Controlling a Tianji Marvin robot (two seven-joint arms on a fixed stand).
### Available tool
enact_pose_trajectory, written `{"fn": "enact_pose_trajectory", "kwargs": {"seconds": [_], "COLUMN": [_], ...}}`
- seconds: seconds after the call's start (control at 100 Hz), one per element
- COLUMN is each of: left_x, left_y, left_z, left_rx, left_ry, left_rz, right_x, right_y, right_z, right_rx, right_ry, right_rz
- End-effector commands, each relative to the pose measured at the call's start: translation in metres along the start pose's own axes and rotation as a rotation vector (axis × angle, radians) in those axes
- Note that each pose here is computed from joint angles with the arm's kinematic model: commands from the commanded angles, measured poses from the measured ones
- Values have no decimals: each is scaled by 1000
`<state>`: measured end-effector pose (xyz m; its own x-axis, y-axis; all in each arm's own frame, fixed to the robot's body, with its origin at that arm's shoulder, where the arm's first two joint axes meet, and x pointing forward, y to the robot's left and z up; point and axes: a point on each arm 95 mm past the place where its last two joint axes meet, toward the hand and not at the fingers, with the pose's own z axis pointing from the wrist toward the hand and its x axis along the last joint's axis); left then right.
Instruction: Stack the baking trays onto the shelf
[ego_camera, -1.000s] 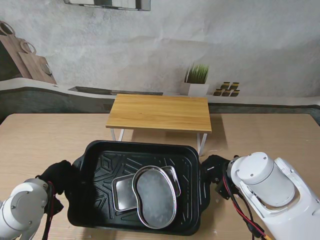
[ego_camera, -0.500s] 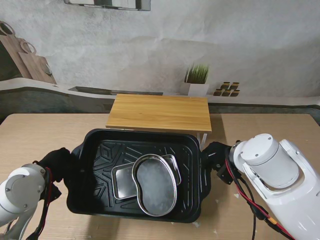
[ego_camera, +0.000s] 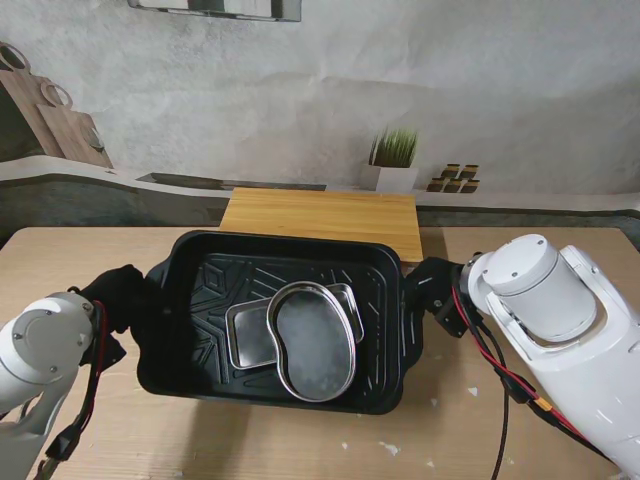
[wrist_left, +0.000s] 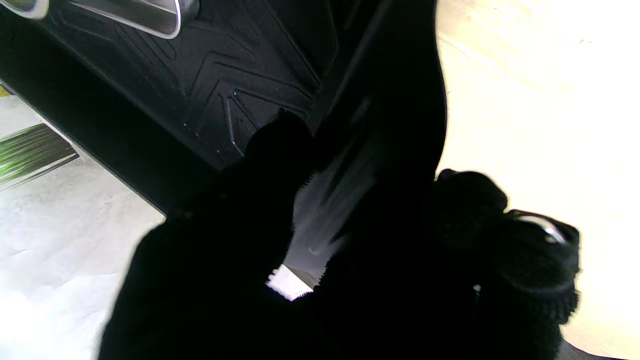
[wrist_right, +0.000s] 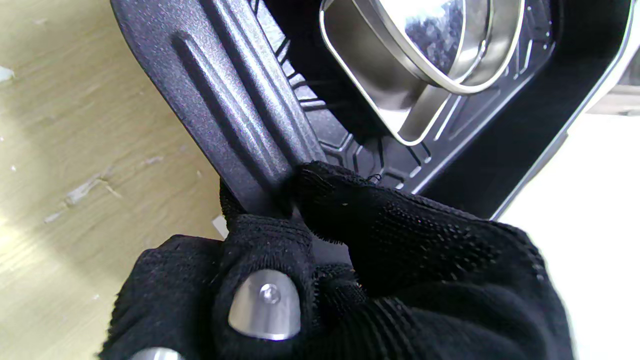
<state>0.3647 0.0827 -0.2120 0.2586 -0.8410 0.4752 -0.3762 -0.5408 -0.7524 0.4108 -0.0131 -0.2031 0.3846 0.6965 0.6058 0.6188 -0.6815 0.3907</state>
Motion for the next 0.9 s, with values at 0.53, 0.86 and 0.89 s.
{"fn": "enact_pose_trajectory", "kwargs": {"seconds": [0.53, 0.86, 0.89], "left_x": [50, 75, 77], "left_y": [-33, -62, -63], "left_z": [30, 62, 66], "left_rx": [-50, -55, -55], "left_ry": [60, 58, 57], "left_rz": [-15, 1, -3], "right_x": [51, 74, 75], "right_y": [34, 70, 73], "right_z": [7, 17, 18], "right_rx": [27, -17, -22], "right_ry": [52, 38, 35], "right_rz": [28, 42, 41]}}
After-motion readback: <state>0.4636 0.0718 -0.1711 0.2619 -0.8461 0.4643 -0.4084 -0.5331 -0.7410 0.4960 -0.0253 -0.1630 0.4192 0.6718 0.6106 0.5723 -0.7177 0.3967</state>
